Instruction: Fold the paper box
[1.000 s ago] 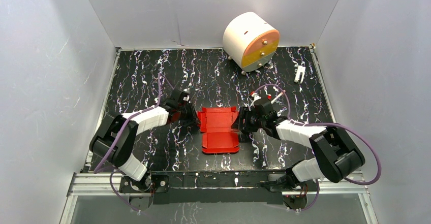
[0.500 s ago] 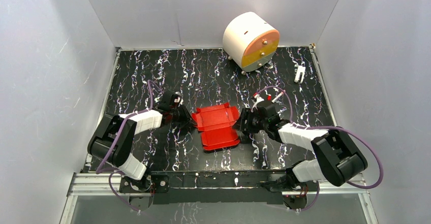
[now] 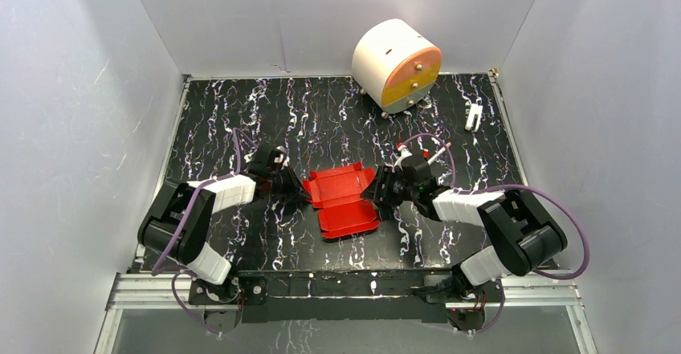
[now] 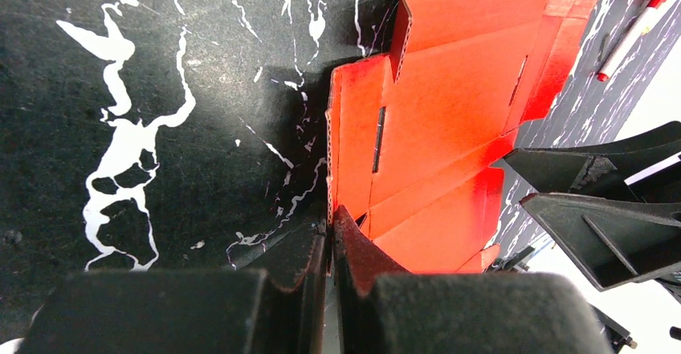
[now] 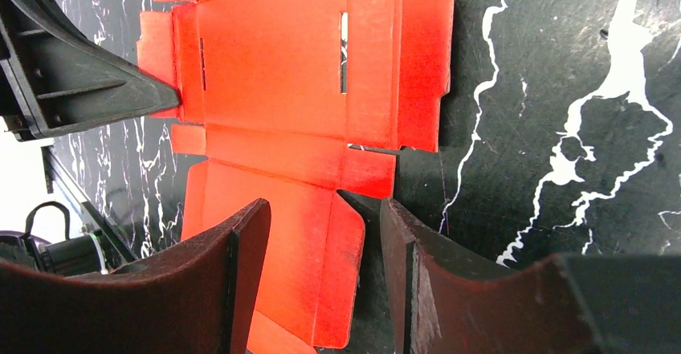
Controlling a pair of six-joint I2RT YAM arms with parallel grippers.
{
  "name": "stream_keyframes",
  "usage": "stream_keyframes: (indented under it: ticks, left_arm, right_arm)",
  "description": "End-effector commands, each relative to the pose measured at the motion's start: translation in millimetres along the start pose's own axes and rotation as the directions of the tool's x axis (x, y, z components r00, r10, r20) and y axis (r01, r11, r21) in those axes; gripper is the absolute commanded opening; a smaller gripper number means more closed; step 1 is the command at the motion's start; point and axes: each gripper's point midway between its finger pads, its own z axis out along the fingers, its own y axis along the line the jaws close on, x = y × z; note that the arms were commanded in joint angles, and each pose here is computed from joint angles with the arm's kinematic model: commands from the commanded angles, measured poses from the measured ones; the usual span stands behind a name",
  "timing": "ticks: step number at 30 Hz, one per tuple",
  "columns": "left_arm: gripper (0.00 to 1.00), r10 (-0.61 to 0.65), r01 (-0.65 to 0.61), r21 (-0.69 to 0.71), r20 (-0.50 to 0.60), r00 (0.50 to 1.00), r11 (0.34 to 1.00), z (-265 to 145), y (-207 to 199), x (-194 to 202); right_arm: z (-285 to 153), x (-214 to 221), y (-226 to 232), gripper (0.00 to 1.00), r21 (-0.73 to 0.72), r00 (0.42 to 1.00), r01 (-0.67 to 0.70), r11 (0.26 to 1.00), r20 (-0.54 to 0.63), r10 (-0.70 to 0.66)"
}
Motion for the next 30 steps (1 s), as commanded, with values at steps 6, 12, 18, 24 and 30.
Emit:
stream_keyframes:
  ticks: [6, 12, 18, 24, 30]
  left_arm:
    - [0.03, 0.018, -0.018, 0.041, 0.008, 1.000, 0.999, -9, -9, -2]
    - [0.03, 0.023, -0.024, 0.032, 0.025, 0.999, 0.999, -12, -9, -4]
    - [0.04, 0.028, -0.029, 0.034, 0.034, 0.999, 0.999, -13, -11, -7]
    - [0.05, 0.025, -0.026, 0.037, 0.034, 0.999, 0.999, -13, -12, -7]
    - [0.05, 0.029, -0.030, 0.032, 0.039, 0.999, 0.999, -14, -11, -7]
  right_arm:
    - [5, -13, 5, 0.57, -0.014, 0.998, 0.060, 0.998, 0.023, -0.059]
    - [1, -19, -9, 0.56, 0.098, 0.998, 0.053, 0.994, 0.026, -0.056]
    - [-7, -27, -21, 0.57, 0.216, 0.994, 0.102, 0.971, 0.002, -0.105]
    - [-4, -21, -19, 0.58, 0.266, 0.988, 0.145, 0.953, -0.087, -0.126]
    - [3, -11, -13, 0.59, 0.292, 0.978, 0.188, 0.938, -0.147, -0.150]
